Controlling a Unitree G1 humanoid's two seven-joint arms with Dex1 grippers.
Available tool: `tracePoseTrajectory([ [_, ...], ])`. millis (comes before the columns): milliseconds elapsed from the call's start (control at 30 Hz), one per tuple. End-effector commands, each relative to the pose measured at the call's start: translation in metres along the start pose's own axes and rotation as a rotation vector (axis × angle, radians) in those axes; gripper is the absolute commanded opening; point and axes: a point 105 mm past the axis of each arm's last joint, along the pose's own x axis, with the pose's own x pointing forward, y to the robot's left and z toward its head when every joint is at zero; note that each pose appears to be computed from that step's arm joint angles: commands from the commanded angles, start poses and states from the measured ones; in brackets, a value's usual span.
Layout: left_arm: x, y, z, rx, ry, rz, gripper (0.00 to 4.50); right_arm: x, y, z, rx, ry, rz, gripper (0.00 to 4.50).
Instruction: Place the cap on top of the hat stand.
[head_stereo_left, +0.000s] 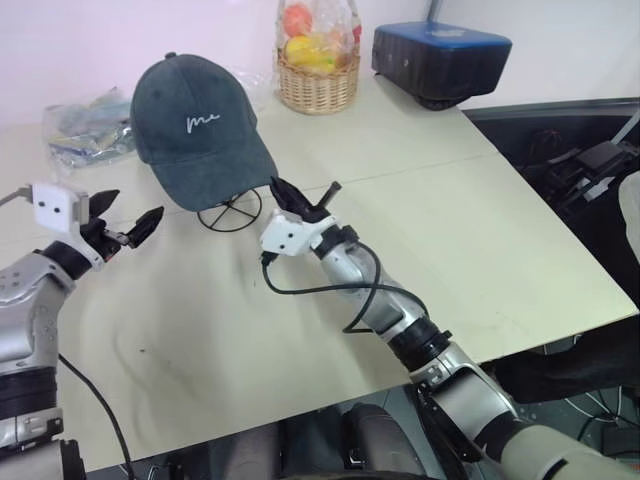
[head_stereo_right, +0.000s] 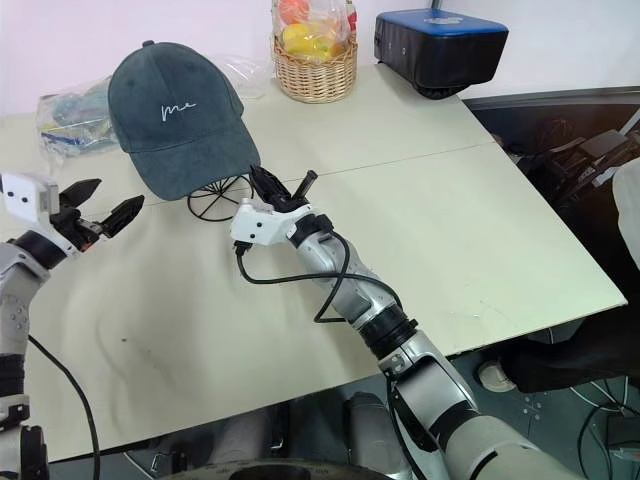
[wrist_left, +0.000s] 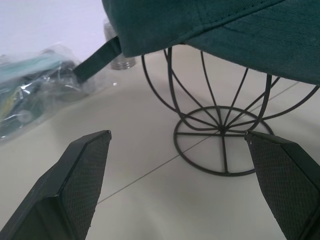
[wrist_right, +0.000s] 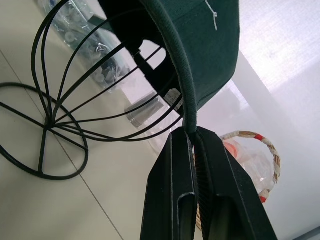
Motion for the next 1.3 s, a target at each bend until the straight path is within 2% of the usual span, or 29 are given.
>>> tracePoseTrajectory([
  [33,-0.001,0.004,0.01,0.029,-0.03,0.001,4.5,0.004,-0.003,0.017,0.077,-0.04,-0.007,0.02],
  [267,-0.003,0.012,0.013,0.04,-0.046,0.028,4.5,0.01,-0.002,0.055,0.21,-0.162,0.066,0.02],
  [467,0.001,0.011,0.011,0.038,-0.051,0.03,4.5,0.008,0.004,0.064,0.186,-0.221,0.124,0.02],
  [633,0.004,0.011,0.011,0.035,-0.055,0.03,4.5,0.004,0.01,0.061,0.166,-0.223,0.163,0.02],
  [1000,0.007,0.011,0.013,0.037,-0.058,0.021,4.5,-0.002,0.012,0.033,0.075,-0.142,0.171,0.02],
  [1300,0.009,0.011,0.017,0.046,-0.062,0.013,4.5,-0.007,0.01,0.021,-0.078,-0.111,0.154,0.02],
])
